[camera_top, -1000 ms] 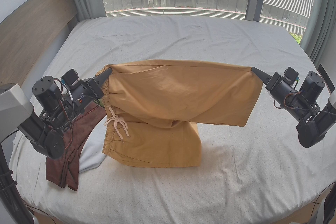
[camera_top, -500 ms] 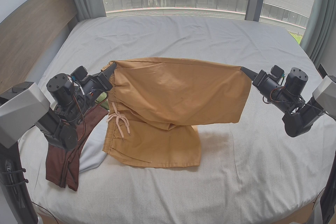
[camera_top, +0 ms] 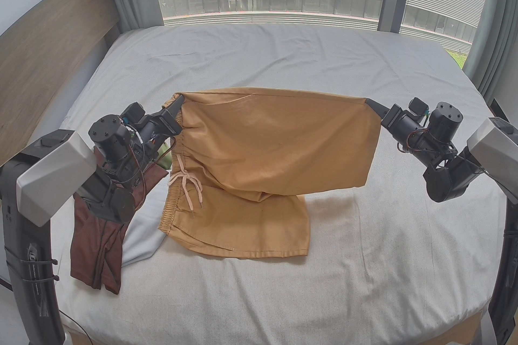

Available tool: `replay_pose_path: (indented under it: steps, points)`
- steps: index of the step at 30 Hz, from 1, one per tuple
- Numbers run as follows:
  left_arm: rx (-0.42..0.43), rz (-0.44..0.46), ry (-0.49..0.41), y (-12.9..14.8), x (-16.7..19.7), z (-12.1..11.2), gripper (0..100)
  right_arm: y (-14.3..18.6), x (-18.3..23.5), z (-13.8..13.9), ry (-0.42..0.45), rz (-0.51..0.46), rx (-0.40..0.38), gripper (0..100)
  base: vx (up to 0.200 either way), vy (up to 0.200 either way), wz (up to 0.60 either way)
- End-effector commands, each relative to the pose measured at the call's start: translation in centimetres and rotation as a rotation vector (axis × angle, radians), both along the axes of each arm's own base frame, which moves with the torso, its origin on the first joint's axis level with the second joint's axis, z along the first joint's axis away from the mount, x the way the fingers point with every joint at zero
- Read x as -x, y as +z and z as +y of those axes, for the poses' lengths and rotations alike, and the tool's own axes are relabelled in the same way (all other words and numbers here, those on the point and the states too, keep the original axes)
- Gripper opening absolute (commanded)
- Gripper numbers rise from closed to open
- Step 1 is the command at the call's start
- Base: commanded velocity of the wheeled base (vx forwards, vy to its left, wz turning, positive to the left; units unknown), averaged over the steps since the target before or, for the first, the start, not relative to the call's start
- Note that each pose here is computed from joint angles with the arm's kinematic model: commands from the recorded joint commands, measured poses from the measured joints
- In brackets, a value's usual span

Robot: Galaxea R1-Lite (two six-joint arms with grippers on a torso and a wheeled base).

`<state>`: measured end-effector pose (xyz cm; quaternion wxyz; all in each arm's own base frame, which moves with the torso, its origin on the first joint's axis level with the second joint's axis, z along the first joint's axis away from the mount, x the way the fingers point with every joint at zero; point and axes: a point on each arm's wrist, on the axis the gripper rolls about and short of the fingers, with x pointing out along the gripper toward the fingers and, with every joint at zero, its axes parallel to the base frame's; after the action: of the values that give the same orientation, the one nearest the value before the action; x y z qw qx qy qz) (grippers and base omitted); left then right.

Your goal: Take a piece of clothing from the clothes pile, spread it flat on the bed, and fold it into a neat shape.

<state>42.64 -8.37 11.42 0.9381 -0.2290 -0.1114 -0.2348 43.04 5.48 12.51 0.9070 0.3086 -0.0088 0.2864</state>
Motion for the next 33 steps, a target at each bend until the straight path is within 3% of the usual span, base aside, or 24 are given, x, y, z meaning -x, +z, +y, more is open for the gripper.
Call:
replay_pose_path:
  steps: [1,15,32,33]
  points:
    - [0.007,-0.002,0.018,-1.2,-1.4,0.0,0,-1.2,-1.5,-0.2,-0.004,0.015,0.002,0,0.0,0.0,0.0]
    - [0.016,-0.022,0.034,-2.0,-2.9,-0.1,0,-3.5,-4.9,0.4,0.008,0.007,0.003,0,0.0,0.0,0.0]
    - [0.028,-0.008,0.042,-2.9,-4.1,0.5,0,-3.8,-5.9,0.7,0.035,-0.024,0.005,0,0.0,0.0,0.0]
    - [0.028,-0.008,0.042,-2.8,-4.1,0.5,100,-3.8,-5.9,0.7,0.036,-0.025,0.006,0,0.0,0.0,0.0]
